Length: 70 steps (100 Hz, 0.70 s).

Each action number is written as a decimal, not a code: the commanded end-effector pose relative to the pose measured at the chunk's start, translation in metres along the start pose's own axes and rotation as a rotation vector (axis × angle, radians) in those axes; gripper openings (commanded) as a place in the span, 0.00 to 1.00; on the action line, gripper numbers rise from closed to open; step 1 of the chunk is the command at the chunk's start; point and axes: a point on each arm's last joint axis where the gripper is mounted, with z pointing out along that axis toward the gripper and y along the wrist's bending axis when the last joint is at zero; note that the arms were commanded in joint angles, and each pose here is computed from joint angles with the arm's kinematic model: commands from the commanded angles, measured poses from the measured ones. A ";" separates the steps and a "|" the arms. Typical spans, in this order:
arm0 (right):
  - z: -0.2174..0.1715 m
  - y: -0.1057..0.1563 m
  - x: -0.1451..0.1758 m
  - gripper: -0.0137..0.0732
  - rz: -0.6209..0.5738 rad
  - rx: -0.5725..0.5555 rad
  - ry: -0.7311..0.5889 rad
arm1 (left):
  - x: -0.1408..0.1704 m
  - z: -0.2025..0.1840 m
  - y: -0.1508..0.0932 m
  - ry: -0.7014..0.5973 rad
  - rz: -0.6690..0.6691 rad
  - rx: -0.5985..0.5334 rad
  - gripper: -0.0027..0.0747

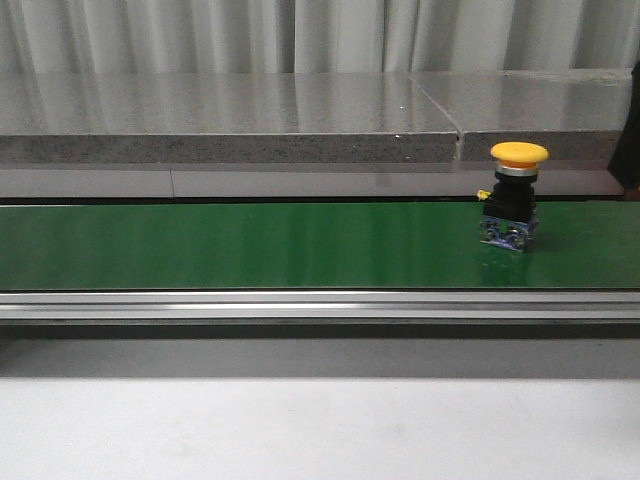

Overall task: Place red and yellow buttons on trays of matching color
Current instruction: 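Move the right gripper above the yellow button on the belt, then close the right gripper on the yellow button and lift it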

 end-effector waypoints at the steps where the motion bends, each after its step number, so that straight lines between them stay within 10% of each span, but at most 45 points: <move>1: -0.005 0.003 -0.014 0.83 -0.028 0.003 -0.089 | -0.015 -0.003 -0.002 -0.097 -0.008 0.012 0.01; 54: 0.046 0.009 -0.060 0.82 -0.077 -0.026 -0.060 | -0.015 -0.003 -0.002 -0.097 -0.008 0.012 0.01; 70: 0.050 0.009 -0.058 0.55 -0.077 -0.036 -0.017 | -0.015 -0.003 -0.002 -0.097 -0.008 0.012 0.01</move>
